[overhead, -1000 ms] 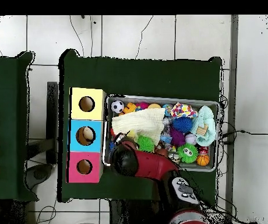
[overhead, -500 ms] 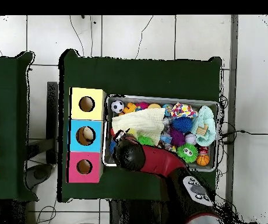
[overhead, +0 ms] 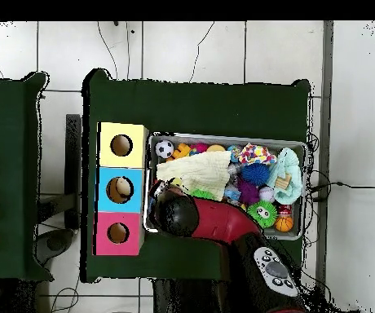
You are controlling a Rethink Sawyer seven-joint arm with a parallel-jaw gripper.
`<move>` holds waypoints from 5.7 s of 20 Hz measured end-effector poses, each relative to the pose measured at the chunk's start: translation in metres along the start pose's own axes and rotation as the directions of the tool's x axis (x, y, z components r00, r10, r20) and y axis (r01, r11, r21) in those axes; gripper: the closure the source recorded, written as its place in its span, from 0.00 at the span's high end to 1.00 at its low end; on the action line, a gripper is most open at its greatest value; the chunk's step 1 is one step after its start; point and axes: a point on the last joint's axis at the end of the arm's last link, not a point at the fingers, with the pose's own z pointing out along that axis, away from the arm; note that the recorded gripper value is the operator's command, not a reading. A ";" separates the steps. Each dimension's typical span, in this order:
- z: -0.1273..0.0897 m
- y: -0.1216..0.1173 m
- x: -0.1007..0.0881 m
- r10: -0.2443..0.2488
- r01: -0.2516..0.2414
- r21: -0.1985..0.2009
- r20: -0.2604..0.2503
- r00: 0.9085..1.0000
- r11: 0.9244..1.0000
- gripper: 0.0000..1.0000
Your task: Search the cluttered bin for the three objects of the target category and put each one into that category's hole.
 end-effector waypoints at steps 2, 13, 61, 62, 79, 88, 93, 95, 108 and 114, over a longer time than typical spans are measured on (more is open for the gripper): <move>-0.001 0.003 0.000 0.000 0.000 -0.005 -0.001 1.000 1.000 0.00; -0.021 0.025 0.005 0.055 -0.058 -0.023 -0.089 0.995 0.998 0.00; 0.052 -0.010 0.061 -0.162 0.147 0.076 0.241 0.957 0.986 1.00; 0.052 -0.012 0.061 -0.162 0.147 0.079 0.240 0.957 0.986 1.00; 0.055 -0.023 0.061 -0.162 0.143 0.096 0.233 0.959 0.985 1.00; 0.047 -0.029 0.049 -0.126 0.109 0.089 0.215 0.968 0.990 1.00; 0.038 -0.031 0.044 -0.116 0.099 0.095 0.201 0.973 0.991 1.00; 0.034 -0.030 0.043 -0.115 0.098 0.097 0.195 0.974 0.990 1.00; 0.009 -0.018 0.040 -0.125 0.108 0.105 0.181 0.976 0.989 0.00; 0.007 -0.017 0.040 -0.128 0.111 0.103 0.184 0.975 0.988 0.00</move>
